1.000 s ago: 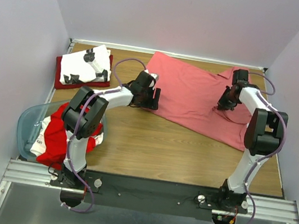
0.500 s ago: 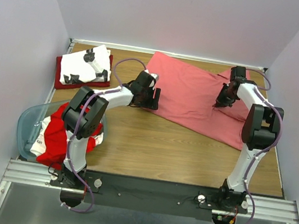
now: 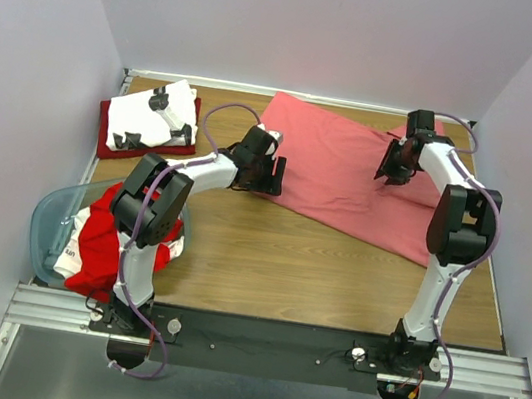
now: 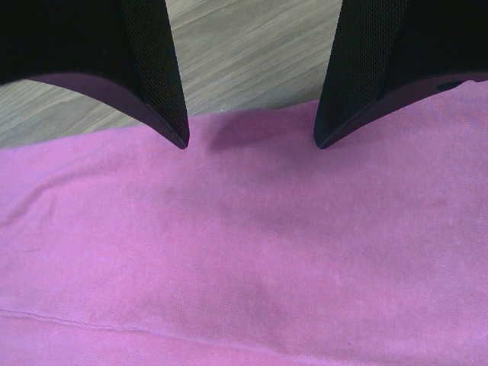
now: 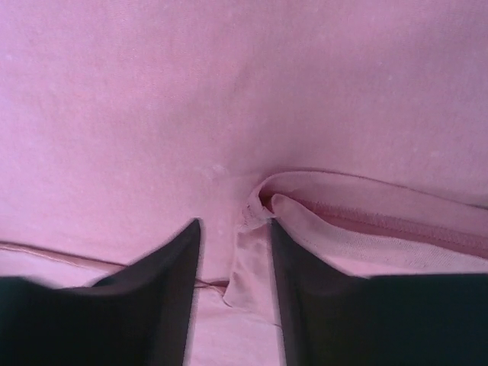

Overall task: Fold and stack the t-shirts
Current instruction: Fold the tshirt

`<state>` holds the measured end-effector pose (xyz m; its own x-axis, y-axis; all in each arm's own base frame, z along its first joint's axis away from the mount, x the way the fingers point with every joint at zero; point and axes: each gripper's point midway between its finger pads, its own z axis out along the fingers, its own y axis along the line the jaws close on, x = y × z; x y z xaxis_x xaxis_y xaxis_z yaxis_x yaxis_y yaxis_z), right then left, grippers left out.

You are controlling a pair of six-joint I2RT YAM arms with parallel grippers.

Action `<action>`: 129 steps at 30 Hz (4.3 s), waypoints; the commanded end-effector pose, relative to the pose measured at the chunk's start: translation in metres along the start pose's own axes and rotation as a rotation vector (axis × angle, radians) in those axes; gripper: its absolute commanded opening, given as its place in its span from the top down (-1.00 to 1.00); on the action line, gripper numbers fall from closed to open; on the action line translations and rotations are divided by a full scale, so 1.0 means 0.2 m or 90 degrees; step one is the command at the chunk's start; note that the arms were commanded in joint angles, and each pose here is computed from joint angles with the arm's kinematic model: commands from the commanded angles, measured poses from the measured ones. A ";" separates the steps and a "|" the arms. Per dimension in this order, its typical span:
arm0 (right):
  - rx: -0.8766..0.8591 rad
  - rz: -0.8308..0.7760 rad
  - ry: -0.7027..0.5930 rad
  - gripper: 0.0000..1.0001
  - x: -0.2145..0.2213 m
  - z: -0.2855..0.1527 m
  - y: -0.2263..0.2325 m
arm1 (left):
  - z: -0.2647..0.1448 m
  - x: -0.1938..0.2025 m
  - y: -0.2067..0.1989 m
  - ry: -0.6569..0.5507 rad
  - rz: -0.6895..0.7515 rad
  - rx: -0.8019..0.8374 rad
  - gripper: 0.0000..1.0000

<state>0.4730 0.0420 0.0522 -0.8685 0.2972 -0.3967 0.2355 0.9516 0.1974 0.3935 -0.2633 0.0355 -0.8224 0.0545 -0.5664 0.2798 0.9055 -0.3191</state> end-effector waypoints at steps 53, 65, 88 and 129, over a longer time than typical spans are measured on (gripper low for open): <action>0.068 0.196 0.185 -0.55 1.23 -0.39 -0.31 | -0.13 0.31 0.15 -0.006 -0.043 -0.078 -0.52; 0.084 0.161 0.045 -0.58 0.77 -0.58 -0.26 | -0.33 -0.09 -0.03 -0.091 -0.008 -0.068 -0.54; 0.151 0.115 -0.004 -0.59 0.25 -0.17 -0.48 | -0.08 -0.18 0.03 -0.061 0.013 -0.050 -0.54; 0.077 0.232 0.158 -0.59 1.11 -0.30 -0.44 | -0.15 0.33 0.20 0.007 -0.022 -0.074 -0.54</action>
<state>0.2822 0.0070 0.0213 -0.7909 0.5527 -0.2627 0.5104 0.8326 0.2149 0.3724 -0.2265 0.0338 -0.7565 0.0141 -0.6538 0.2366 0.9379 -0.2536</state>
